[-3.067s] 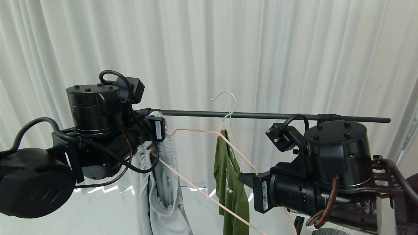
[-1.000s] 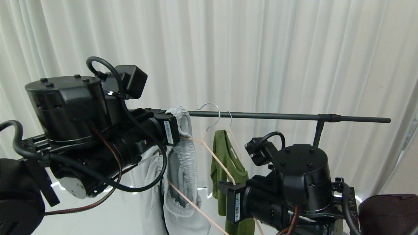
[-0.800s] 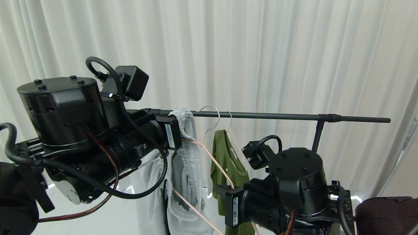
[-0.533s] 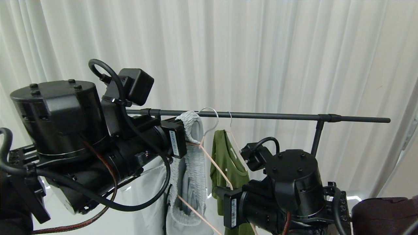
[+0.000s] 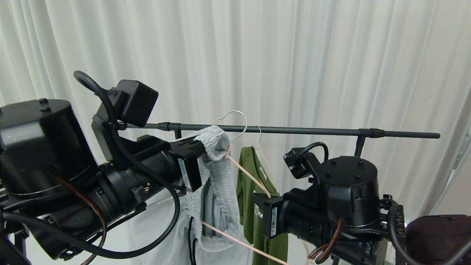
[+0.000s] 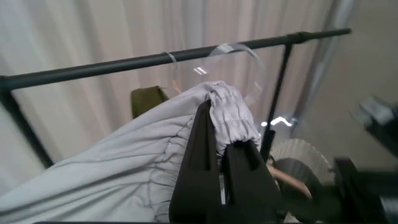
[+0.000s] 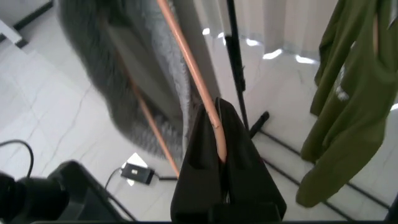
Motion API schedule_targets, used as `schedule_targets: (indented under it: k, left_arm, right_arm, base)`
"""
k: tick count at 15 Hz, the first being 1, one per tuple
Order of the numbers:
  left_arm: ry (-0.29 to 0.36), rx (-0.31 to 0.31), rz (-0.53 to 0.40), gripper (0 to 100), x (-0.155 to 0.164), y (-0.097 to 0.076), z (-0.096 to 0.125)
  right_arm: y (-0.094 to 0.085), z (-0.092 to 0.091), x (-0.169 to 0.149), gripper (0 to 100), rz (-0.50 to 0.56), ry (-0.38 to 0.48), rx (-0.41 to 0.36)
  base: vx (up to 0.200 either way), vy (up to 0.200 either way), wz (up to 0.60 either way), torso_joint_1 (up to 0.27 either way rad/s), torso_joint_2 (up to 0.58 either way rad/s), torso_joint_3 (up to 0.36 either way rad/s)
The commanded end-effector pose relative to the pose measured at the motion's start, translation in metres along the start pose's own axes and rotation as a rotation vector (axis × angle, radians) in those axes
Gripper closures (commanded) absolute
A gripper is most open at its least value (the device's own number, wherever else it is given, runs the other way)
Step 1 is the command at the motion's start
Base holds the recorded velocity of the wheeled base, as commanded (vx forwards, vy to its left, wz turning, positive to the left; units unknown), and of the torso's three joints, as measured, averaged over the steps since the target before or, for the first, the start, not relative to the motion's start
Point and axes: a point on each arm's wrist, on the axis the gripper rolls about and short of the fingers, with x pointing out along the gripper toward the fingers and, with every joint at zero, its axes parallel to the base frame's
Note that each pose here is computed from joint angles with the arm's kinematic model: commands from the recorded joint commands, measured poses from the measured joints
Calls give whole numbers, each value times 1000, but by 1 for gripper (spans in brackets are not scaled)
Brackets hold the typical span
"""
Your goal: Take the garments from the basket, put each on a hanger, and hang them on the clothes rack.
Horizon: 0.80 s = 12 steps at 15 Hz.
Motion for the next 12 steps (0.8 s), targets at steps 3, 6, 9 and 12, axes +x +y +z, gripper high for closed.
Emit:
schedule_targets:
  k: [3,6,9,12]
  left_arm:
    - [19,0,10,100,0,3,-6]
    - [4,-3,37,100,1,9,-2]
    - [21,0,33,100,2,9,-7]
    - [64,19,35,100,10,9,-17]
  right_arm:
    - [-8,6,-15,100,5,-62,-34]
    - [-13,4,-26,100,17,-100,-58]
    - [-16,9,-28,100,23,-150,-75]
    - [-15,11,-28,100,27,-165,-85]
  base:
    - [0,0,0,0,0,0]
    - [0,0,0,0,0,0]
    - [0,0,0,0,0,0]
    - [0,0,0,0,0,0]
